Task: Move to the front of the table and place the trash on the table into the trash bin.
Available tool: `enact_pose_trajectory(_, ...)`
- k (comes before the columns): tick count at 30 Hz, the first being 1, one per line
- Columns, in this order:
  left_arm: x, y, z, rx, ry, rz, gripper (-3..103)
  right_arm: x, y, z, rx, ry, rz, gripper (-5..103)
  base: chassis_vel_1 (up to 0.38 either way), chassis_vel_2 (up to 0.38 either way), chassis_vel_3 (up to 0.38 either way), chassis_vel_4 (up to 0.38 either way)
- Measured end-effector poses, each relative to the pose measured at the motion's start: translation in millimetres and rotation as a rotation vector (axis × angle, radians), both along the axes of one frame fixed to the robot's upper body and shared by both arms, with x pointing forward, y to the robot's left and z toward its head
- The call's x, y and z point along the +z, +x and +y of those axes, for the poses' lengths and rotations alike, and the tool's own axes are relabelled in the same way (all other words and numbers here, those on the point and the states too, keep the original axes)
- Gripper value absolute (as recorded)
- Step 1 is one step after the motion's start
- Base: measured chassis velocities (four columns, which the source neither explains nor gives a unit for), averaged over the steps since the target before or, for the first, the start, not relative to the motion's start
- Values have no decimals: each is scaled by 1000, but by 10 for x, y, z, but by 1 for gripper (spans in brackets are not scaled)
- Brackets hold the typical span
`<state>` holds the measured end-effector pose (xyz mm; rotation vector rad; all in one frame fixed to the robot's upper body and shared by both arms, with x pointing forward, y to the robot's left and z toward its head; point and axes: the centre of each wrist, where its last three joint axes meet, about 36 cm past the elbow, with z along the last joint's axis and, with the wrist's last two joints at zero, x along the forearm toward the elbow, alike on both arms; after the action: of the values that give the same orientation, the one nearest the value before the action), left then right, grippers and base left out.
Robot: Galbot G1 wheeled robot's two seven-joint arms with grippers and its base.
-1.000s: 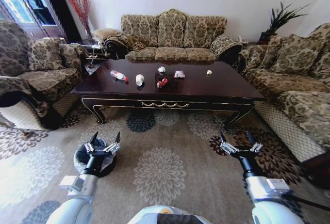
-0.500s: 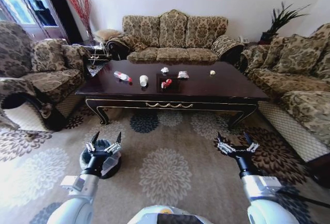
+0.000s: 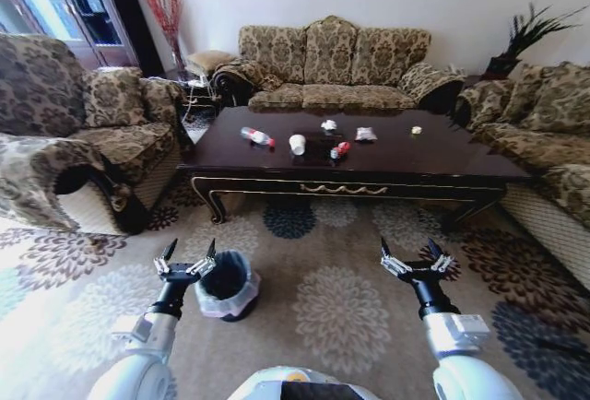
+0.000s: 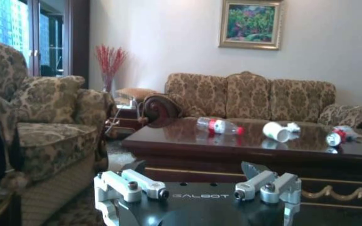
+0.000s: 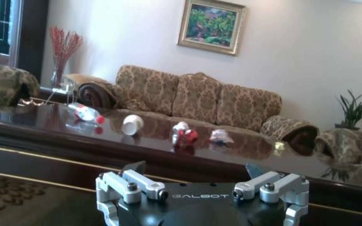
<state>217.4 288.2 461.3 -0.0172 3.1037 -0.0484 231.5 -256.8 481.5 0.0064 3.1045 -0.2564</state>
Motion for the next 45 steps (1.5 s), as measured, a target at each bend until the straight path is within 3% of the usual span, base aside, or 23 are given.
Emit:
enact_pose_trajectory(12, -45, 8, -14, -4, -7, 9, 100, -15, -14, 5, -1, 17, 5, 100, 57, 43, -57, -70)
enact_pose_trajectory(16, -199, 75, -10, -1, -25, 50, 100, -18, -17, -1, -3, 17, 6, 100, -9, -16, 7, 10)
enact_pose_trajectory(20, -415, 210, 41, 7, -25, 124, 100, -3, -29, -21, -12, 15, 4, 100, 0, 0, 0, 0)
enact_pose_trajectory(22, -541, 339, 82, -5, -24, 237, 100, 5, -47, -39, -26, 10, 4, 100, 0, 0, 0, 0)
enact_pose_trajectory(23, -541, 339, 82, -5, -24, 237, 100, 5, -47, -39, -26, 10, 4, 100, 0, 0, 0, 0)
enact_pose_trajectory(26, -607, 453, -32, -12, -66, 401, 100, -22, -88, -47, -32, 2, 4, 100, 0, 0, 0, 0)
enact_pose_trajectory(27, -691, 557, -74, -32, -64, 512, 100, -65, -119, -48, -39, -2, 5, 100, 0, 0, 0, 0)
enact_pose_trajectory(28, -732, 606, -68, -43, -48, 539, 100, -78, -131, -47, -46, -4, 1, 100, 0, 0, 0, 0)
enact_pose_trajectory(32, -819, 803, 51, -81, 10, 610, 100, -120, -206, -67, -75, -18, -7, 100, 0, 0, 0, 0)
enact_pose_trajectory(36, -876, 1050, 236, -107, 48, 630, 100, -164, -293, -98, -98, -42, -1, 100, 0, 0, 0, 0)
enact_pose_trajectory(42, -1045, 1411, 452, -111, 68, 685, 100, -210, -367, -117, -136, -55, 4, 100, 0, 0, 0, 0)
enact_pose_trajectory(45, -1214, 1630, 549, -115, 61, 761, 100, -230, -396, -138, -164, -62, 7, 100, 0, 0, 0, 0)
